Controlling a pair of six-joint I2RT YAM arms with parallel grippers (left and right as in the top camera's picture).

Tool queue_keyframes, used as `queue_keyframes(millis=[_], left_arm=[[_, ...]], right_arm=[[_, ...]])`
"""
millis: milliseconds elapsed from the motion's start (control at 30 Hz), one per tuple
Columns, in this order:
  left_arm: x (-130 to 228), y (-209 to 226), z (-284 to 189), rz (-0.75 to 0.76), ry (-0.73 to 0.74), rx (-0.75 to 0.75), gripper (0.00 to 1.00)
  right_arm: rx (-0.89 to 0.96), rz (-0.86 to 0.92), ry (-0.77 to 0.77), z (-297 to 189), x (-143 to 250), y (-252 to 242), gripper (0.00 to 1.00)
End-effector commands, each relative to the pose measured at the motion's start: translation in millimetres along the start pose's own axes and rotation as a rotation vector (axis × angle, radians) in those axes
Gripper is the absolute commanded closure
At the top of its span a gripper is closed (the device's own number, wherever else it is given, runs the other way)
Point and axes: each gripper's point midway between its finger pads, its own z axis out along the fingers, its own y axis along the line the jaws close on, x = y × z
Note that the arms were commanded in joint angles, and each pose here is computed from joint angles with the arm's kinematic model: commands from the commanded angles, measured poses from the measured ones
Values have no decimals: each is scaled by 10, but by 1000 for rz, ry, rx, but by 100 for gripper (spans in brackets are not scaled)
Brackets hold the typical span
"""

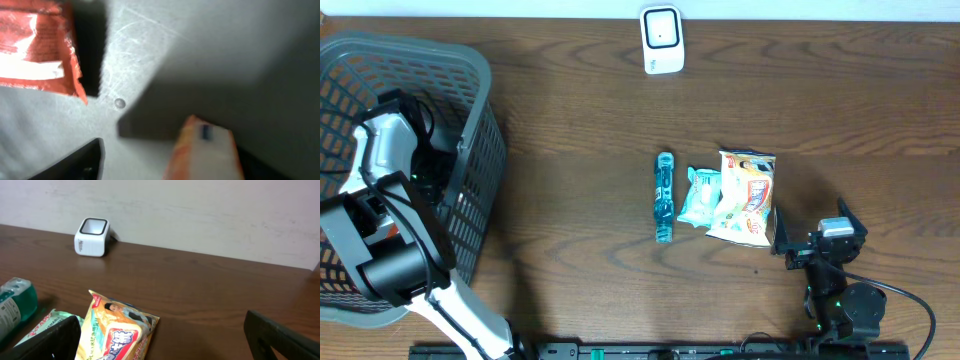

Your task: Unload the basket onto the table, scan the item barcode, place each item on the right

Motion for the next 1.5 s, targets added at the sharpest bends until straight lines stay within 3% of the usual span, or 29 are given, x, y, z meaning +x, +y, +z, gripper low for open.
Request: queue_keyframes(millis=[0, 167, 400, 600, 800, 933, 1133, 1200, 1467], left_arm=[[164, 194, 329, 7, 67, -107, 39], [151, 178, 330, 6, 61, -100, 69], [112, 155, 204, 49, 41, -71, 90], [-21, 178, -302, 59, -43, 32, 92], [-62, 353, -1315, 10, -243, 268, 92], [65, 445, -2012, 1, -359, 501, 92], [617, 548, -2824, 107, -435, 823, 92], [971, 534, -3004, 210, -422, 914, 92], [1969, 246, -2942, 570, -283, 960, 92]], right_arm=[[-6, -12, -1, 0, 6, 16, 1], [-6, -12, -1, 0, 6, 16, 1], [-6, -12, -1, 0, 6, 16, 1], [-6, -12, -1, 0, 6, 16, 1], [-6, -12, -1, 0, 6, 16, 1], [-6, -12, -1, 0, 6, 16, 1], [-6, -12, -1, 0, 6, 16, 1], [-6, -12, -1, 0, 6, 16, 1], [-6, -12, -1, 0, 6, 16, 1]])
